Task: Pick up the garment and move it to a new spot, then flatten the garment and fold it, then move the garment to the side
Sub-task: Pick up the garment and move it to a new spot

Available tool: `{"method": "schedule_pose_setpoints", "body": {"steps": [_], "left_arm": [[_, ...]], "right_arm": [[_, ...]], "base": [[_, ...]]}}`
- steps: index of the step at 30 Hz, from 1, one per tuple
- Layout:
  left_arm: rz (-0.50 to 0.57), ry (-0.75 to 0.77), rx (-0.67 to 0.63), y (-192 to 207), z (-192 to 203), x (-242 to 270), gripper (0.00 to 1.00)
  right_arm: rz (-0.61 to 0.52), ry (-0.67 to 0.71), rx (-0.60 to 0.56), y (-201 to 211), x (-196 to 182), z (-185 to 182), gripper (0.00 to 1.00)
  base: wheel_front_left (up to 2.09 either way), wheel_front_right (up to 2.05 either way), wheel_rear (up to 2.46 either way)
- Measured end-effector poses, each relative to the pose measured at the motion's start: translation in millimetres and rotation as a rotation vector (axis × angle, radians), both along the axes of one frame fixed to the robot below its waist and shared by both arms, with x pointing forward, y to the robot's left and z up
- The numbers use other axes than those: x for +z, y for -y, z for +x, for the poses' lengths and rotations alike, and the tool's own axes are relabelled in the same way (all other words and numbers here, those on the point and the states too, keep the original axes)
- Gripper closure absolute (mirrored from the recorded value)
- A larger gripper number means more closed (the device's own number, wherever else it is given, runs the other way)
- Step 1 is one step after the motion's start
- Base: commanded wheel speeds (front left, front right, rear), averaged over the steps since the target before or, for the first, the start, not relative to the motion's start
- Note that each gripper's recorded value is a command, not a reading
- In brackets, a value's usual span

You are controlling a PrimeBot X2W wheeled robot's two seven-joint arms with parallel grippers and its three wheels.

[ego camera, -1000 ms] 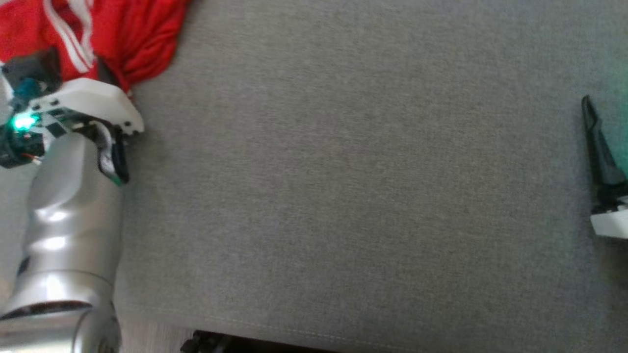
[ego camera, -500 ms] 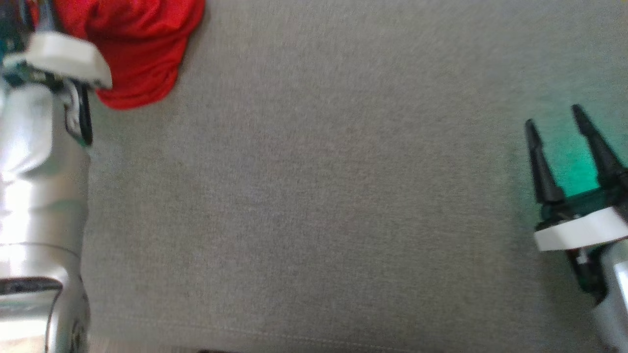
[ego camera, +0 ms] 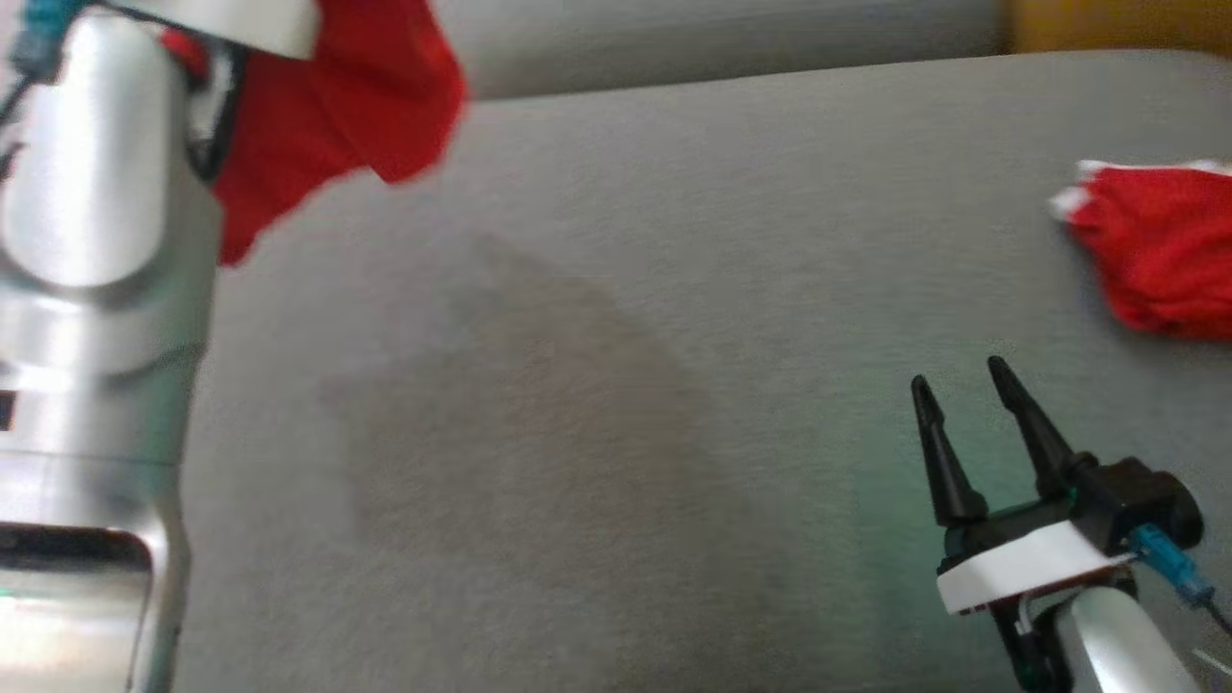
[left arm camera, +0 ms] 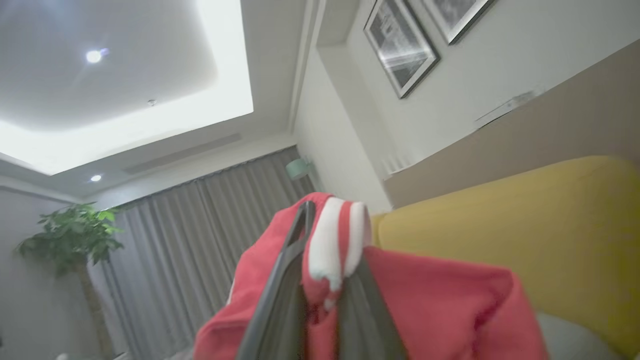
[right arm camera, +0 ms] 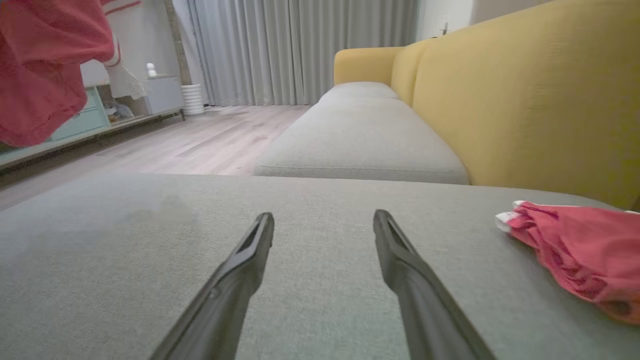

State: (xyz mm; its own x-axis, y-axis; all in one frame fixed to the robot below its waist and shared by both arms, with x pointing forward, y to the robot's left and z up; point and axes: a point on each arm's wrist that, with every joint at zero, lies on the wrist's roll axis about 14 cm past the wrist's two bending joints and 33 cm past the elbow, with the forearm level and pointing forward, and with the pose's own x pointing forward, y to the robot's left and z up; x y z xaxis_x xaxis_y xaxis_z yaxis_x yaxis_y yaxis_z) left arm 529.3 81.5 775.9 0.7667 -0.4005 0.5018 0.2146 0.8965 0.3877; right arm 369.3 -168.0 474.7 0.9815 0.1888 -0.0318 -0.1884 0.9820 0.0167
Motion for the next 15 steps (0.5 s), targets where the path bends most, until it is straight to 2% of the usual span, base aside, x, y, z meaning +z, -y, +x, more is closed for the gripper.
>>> {"method": "schedule_pose_setpoints", "body": {"steps": [4, 8, 11, 15], "left_arm": [[0.009, 0.053, -0.170, 73, -24, 24, 1.00], [0.013, 0.048, -0.296, 127, -41, 22, 1.00], [-0.008, -0.024, -0.394, 162, -51, -6, 1.00], [-0.006, -0.210, -0.456, 185, -47, -86, 1.00]], "right_arm": [[0.017, 0.043, -0.094, 24, 15, -21, 0.00], [0.026, 0.070, -0.179, 45, 23, -40, 0.00], [0.033, 0.078, -0.226, 56, 25, -51, 0.00], [0.031, 0.047, -0.244, 60, 17, -51, 0.00]], "base": [[0.00, 0.00, 0.00], [0.00, 0.00, 0.00], [0.00, 0.00, 0.00], [0.00, 0.00, 0.00]]}}
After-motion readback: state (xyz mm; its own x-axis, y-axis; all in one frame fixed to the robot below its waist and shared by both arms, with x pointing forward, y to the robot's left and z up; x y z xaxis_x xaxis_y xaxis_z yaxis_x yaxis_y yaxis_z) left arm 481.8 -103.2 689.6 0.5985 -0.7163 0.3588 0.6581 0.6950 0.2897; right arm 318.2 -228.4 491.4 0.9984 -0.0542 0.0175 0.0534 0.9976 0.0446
